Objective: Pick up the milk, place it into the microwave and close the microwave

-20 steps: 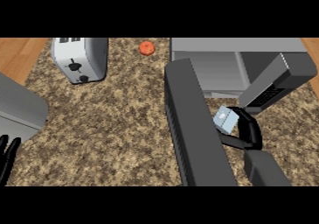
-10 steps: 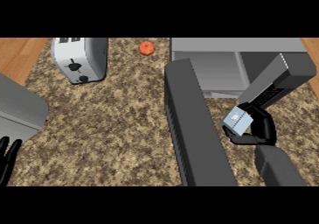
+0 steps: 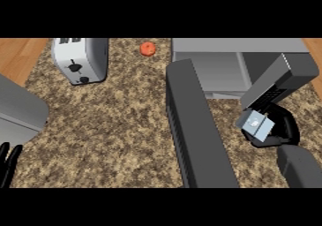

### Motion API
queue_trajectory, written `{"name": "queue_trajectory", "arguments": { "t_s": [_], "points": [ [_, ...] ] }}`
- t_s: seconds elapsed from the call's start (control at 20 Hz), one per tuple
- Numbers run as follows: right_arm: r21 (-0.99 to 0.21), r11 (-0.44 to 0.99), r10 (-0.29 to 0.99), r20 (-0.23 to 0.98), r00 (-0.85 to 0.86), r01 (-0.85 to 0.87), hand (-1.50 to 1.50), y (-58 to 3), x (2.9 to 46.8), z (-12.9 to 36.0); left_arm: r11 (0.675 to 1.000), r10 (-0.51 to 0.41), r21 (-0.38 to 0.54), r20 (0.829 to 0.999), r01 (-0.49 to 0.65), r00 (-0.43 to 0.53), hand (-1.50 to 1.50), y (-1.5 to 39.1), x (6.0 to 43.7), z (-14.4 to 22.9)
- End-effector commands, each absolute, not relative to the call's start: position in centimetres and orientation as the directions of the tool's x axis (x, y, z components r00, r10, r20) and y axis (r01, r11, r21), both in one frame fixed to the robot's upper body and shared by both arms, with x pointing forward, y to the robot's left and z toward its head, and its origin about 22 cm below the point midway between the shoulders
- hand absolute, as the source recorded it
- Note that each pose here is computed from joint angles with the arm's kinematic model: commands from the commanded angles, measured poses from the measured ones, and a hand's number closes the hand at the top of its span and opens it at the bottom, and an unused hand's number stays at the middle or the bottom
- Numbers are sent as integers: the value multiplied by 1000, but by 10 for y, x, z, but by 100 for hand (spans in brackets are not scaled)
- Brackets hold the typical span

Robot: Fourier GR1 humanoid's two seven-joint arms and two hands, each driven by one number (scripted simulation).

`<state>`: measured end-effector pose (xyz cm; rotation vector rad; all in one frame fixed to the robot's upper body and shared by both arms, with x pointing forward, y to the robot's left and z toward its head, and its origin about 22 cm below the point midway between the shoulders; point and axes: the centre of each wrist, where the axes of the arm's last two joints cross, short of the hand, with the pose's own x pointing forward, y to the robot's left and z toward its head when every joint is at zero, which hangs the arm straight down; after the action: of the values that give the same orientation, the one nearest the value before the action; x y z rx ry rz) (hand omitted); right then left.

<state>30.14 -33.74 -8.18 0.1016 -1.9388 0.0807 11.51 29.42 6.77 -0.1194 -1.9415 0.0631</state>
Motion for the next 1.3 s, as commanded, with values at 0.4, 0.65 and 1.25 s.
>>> {"name": "queue_trajectory", "arguments": {
  "t_s": [0.4,0.65,1.25],
  "points": [
    [-59,980,-37,885,-463,-192,150,-277,317,-31,995,96,-93,930,26,-356,-150,305,126,68],
    [-117,978,32,904,-426,-173,150,-243,357,4,993,113,-111,936,25,-334,-150,308,115,56],
    [-187,967,105,909,-402,-171,150,-206,422,22,993,114,-98,931,63,-346,-150,312,127,56]
  ]
}}
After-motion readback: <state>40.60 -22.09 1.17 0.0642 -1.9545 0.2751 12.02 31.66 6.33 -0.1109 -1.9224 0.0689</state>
